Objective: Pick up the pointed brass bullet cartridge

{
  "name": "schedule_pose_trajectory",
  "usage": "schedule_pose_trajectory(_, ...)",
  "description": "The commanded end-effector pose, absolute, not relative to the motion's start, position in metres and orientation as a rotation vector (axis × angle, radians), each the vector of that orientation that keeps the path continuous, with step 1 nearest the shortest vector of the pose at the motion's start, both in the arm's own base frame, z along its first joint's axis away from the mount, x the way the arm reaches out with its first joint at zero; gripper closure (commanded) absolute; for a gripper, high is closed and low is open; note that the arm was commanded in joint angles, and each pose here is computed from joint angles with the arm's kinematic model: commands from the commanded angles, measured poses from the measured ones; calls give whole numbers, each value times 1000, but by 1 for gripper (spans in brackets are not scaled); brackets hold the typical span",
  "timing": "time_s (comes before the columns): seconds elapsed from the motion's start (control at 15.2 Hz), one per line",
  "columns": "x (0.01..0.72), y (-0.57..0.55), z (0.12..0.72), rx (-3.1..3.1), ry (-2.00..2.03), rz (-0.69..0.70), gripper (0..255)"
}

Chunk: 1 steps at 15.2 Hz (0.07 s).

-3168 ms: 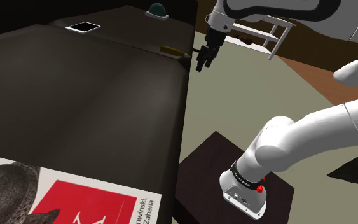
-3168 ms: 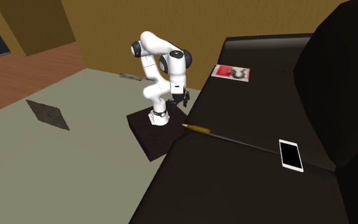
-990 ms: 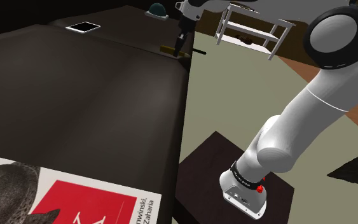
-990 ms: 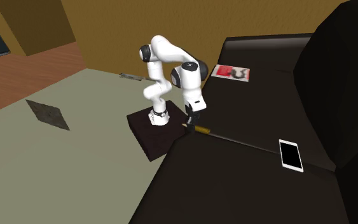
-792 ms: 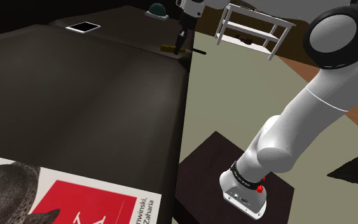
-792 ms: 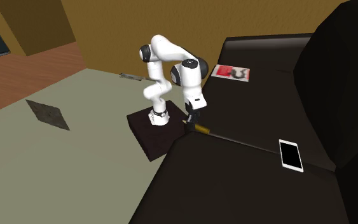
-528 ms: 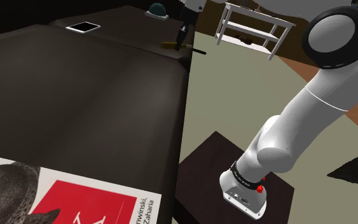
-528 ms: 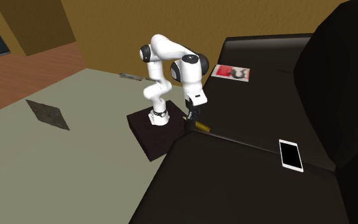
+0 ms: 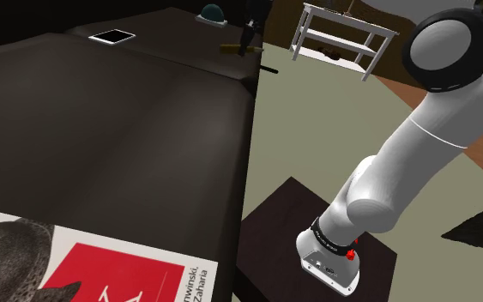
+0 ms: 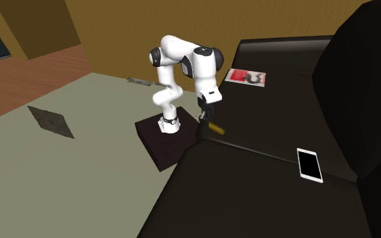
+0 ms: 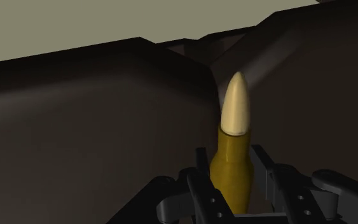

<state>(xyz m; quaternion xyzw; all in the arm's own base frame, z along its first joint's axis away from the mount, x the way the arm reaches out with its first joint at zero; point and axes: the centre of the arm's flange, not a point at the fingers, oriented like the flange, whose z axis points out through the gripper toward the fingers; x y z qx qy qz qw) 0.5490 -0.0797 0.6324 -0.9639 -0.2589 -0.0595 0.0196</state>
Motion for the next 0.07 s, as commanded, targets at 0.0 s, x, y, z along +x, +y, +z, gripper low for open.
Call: schedule_pose_trajectory(0.0, 548, -80, 635, -2991, -803, -184, 255)
